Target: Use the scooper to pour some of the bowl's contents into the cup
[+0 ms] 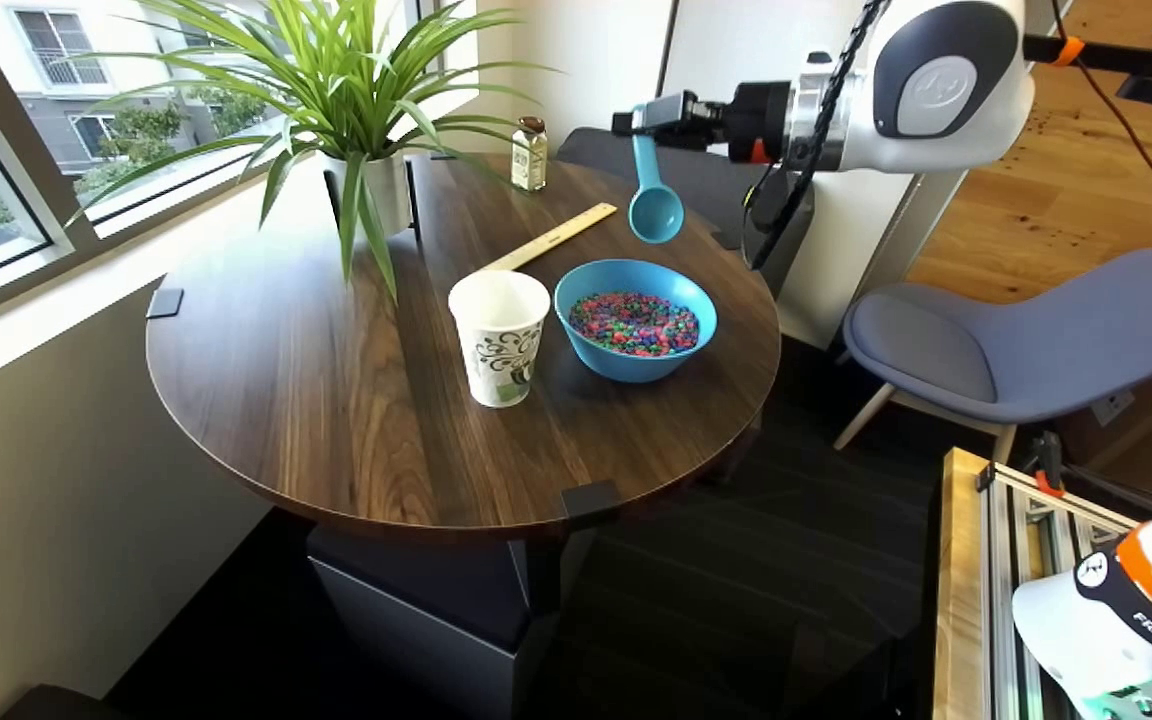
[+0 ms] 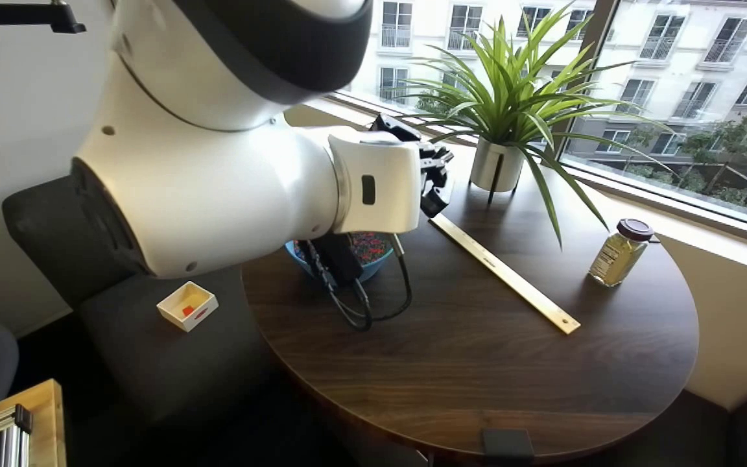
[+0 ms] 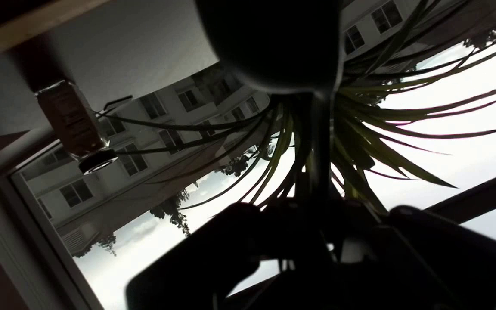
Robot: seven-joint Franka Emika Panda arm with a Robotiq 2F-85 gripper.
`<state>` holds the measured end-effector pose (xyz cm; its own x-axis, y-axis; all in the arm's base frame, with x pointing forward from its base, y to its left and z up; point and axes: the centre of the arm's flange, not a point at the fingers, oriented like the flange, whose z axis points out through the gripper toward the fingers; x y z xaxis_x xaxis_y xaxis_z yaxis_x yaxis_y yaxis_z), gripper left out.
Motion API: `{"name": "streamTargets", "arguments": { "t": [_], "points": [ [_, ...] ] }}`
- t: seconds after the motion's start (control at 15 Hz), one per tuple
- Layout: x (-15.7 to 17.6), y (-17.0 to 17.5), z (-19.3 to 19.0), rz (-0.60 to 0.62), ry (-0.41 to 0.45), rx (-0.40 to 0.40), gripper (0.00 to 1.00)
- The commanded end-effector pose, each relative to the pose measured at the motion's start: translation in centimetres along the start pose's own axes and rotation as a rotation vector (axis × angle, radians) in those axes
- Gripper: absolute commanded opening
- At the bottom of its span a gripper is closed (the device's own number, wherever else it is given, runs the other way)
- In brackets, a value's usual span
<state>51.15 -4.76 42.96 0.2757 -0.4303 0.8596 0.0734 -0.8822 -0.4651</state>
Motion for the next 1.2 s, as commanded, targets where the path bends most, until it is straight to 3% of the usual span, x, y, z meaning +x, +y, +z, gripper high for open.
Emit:
{"name": "streamTargets", "arguments": {
  "t": [0.0, 0.13, 0.2, 0.33, 0.53, 0.8, 0.87, 1.0, 1.13],
  "points": [
    [-3.2, -0.8, 1.3, 0.051, -0.047, 0.004, 0.02],
    [-3.9, -0.9, 2.0, 0.065, -0.054, 0.009, 0.02],
    [-4.0, -0.9, 2.2, 0.077, -0.052, 0.004, 0.33],
    [-3.7, -0.7, 2.4, 0.098, -0.06, -0.006, 0.39],
    [-3.2, -0.8, 2.2, 0.121, -0.076, -0.021, 0.63],
    [-0.3, -0.2, 0.2, 0.155, 0.025, -0.015, 0.92],
    [-0.8, 0.3, 1.4, 0.127, -0.018, -0.006, 0.75],
    [0.7, 0.7, 0.7, 0.135, 0.016, -0.012, 0.89],
    [1.2, 0.6, 0.4, 0.137, 0.025, -0.011, 0.93]
  ]
}}
